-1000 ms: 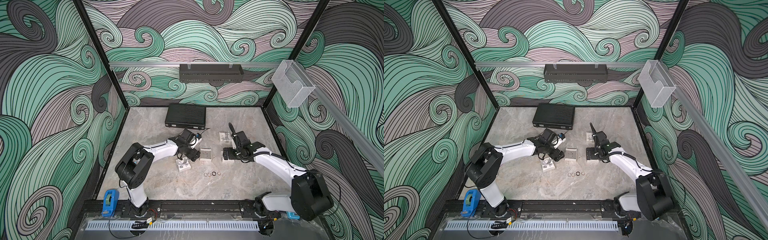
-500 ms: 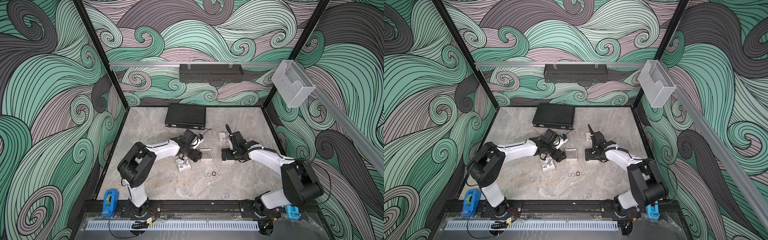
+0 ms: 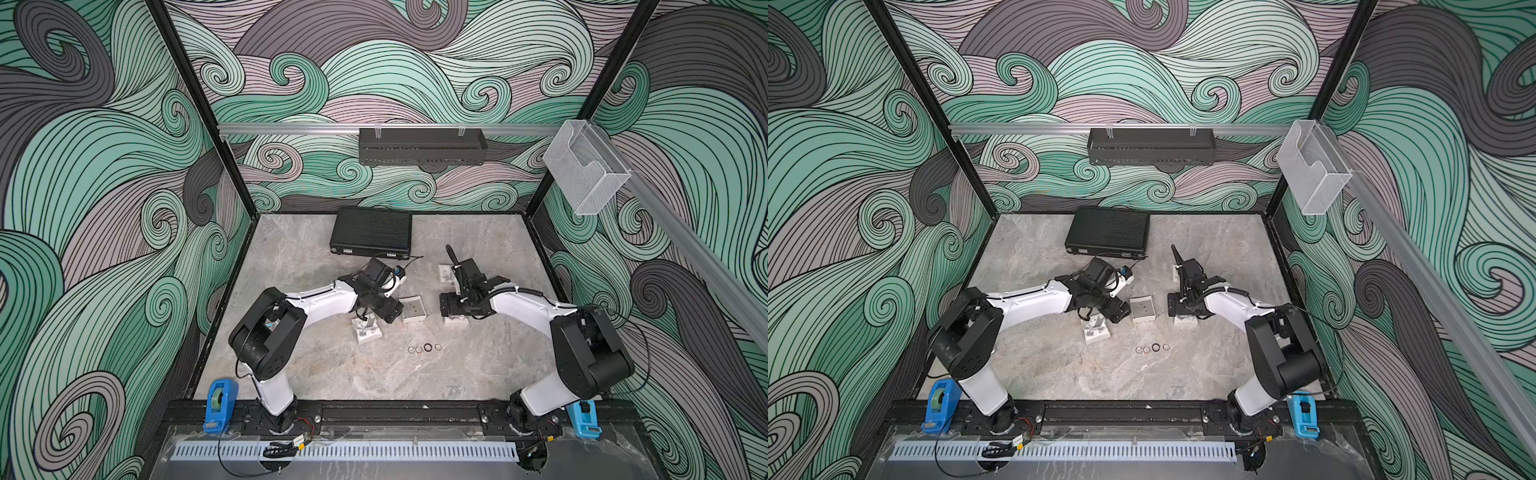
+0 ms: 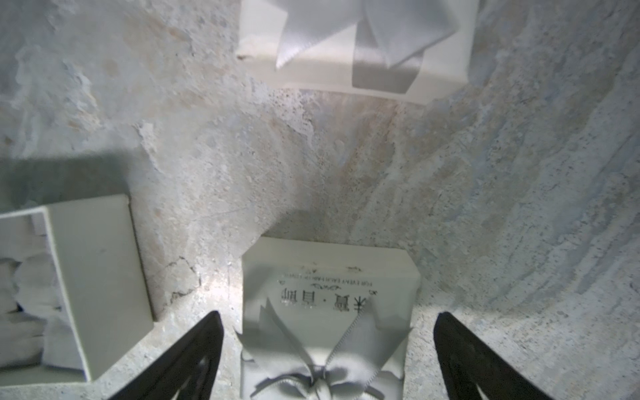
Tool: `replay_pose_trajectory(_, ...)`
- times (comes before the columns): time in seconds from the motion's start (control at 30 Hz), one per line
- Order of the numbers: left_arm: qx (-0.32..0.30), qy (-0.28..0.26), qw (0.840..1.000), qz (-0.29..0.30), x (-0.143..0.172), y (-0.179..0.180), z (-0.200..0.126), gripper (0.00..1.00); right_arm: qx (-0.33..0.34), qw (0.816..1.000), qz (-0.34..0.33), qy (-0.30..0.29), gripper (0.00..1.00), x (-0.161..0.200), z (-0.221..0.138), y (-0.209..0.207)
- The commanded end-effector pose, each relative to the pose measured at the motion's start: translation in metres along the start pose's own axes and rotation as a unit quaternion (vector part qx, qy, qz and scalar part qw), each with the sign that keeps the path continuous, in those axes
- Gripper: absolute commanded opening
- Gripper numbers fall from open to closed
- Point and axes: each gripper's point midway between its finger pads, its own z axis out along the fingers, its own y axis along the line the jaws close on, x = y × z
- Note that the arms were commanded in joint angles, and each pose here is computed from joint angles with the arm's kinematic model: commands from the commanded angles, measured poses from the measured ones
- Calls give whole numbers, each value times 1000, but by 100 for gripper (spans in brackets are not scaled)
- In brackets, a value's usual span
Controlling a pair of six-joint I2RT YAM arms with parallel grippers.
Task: Take the rings out of the lift-off lid box
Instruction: Pick up the lid from the center of the board.
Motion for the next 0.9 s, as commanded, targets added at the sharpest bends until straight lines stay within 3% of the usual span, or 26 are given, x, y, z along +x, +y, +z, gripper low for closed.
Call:
replay_pose_trajectory(0.0,-37,-20,999,4,-5,12,-22,91,16,1000,-4,2,89,-1,3,1)
replay_pose_trajectory(0.33,-59,-48,997,0,1,22,-47,91,27,1000,-7,14,82,7,11,3)
replay_pose_trajectory(0.5,-34,-73,997,12,3,11,-55,91,31,999,-9,17,76,8,11,3)
replay_pose_trajectory(0.87,19,-140,989,54,6,-15,-85,92,20,1000,-22,-6,75,-8,-17,12)
